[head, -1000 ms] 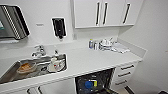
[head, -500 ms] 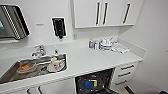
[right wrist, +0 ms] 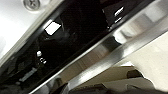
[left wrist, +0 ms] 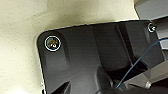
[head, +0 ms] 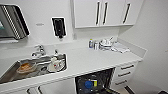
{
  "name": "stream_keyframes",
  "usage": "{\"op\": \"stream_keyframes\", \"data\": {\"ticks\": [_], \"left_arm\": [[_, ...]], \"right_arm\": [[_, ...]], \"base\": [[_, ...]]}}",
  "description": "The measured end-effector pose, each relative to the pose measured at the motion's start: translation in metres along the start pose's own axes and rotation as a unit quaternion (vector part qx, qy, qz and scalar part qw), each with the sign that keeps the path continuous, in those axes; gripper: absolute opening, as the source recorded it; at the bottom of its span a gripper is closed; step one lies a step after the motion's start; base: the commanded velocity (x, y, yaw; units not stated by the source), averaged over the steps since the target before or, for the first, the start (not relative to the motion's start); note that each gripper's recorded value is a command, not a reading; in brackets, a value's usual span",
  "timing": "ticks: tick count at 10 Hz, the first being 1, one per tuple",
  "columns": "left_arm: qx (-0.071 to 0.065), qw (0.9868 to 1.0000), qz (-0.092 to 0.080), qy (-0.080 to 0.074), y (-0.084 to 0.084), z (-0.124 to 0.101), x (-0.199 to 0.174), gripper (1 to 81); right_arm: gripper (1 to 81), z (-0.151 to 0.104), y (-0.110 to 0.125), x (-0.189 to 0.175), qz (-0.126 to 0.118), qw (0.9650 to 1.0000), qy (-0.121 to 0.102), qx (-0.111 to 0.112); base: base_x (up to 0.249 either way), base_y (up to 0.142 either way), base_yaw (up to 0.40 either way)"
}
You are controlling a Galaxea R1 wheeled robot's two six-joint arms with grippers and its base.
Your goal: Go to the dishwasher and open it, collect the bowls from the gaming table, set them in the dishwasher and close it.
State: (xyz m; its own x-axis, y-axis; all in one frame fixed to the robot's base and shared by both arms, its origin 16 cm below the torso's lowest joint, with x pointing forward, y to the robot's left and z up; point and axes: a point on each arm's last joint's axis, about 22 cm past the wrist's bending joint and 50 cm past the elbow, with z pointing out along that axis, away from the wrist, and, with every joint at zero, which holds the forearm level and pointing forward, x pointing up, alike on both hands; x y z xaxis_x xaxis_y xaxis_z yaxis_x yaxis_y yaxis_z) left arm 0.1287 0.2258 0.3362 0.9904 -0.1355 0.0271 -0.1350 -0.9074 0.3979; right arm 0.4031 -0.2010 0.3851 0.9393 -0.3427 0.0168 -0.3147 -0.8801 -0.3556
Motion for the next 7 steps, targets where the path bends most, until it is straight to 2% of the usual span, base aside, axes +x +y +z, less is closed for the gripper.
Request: {"op": "stream_keyframes", "data": {"ticks": [1,2,3,4,5,6,7], "left_arm": [[0.001,1.0000,0.000,0.000,-0.001,0.000,0.000,81.1],[0.001,1.0000,-0.001,0.000,-0.002,-0.001,0.000,81.1],[0.001,1.0000,0.000,0.000,-0.002,-0.001,0.000,81.1],[0.001,1.0000,-0.001,0.000,-0.002,-0.001,-0.001,81.1],[0.001,1.0000,-0.001,-0.001,-0.002,-0.001,-0.001,81.1],[0.000,1.0000,-0.001,0.000,-0.001,0.000,0.000,81.1],[-0.001,1.0000,-0.001,-0.001,0.001,0.001,0.000,81.1]], "right_arm": [[81.1,-0.005,-0.003,0.015,0.002,1.0000,0.004,-0.001],[81.1,-0.016,-0.013,0.041,0.003,0.9998,0.016,0.008],[81.1,-0.030,-0.032,0.068,0.002,0.9994,0.026,0.025],[81.1,-0.047,-0.055,0.107,0.014,0.9973,0.054,0.048],[81.1,-0.077,-0.076,0.160,0.018,0.9924,0.095,0.077],[81.1,-0.122,-0.099,0.219,0.019,0.9843,0.137,0.109],[81.1,-0.154,-0.118,0.249,0.015,0.9791,0.155,0.131]], "base": [[0.000,0.000,0.000],[0.000,0.000,0.000],[0.000,0.000,0.000],[0.000,0.000,0.000],[0.000,0.000,0.000],[0.000,0.000,0.000],[0.000,0.000,0.000]]}}
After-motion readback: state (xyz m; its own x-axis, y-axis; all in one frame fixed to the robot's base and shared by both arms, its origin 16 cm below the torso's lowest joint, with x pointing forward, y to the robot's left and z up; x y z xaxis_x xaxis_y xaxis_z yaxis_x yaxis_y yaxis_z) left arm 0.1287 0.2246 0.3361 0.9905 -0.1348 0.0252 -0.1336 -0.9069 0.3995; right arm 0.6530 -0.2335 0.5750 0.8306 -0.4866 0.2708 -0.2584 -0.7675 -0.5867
